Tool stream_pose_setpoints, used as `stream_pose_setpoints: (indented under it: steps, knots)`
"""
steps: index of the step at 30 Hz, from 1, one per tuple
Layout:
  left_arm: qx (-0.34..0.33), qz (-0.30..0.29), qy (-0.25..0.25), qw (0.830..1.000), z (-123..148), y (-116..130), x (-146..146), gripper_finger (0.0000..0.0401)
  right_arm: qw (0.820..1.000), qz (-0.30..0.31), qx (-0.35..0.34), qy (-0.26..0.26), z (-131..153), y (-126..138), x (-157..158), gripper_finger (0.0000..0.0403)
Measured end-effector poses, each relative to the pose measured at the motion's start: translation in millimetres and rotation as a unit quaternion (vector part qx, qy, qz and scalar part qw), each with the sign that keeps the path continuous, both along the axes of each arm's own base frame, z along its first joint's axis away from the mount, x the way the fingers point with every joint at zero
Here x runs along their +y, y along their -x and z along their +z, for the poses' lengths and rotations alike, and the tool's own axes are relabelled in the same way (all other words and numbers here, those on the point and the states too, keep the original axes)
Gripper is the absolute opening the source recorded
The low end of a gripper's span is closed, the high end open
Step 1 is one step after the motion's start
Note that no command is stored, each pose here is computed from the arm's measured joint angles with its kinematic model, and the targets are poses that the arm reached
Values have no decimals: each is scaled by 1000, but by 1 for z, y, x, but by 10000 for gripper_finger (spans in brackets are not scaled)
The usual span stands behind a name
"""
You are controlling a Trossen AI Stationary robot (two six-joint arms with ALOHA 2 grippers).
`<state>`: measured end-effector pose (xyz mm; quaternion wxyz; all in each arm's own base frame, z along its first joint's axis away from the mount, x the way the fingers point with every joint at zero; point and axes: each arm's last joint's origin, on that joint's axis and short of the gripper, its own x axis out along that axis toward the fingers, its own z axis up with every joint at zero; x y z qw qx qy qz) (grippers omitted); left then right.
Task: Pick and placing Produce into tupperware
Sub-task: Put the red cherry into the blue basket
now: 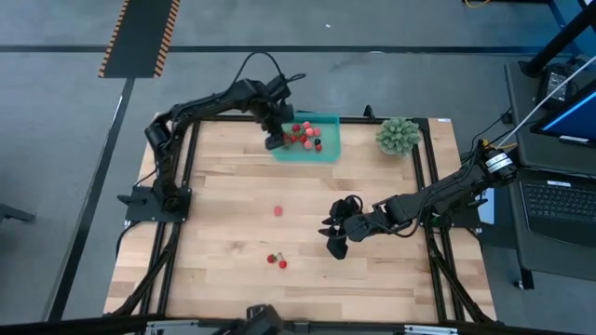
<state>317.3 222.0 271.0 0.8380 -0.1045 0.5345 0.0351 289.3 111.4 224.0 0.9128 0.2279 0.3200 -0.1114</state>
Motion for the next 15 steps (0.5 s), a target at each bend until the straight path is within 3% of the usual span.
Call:
stream_pose_setpoints:
  steps: [9, 15]
  knots:
    - [77, -15, 63, 995, 47, 41, -55, 200, 1000, -17, -6, -19, 1, -1, -1, 155]
    - [70, -24, 58, 996, 84, 71, -87, 196, 999, -23, -17, -16, 2, -5, -7, 155]
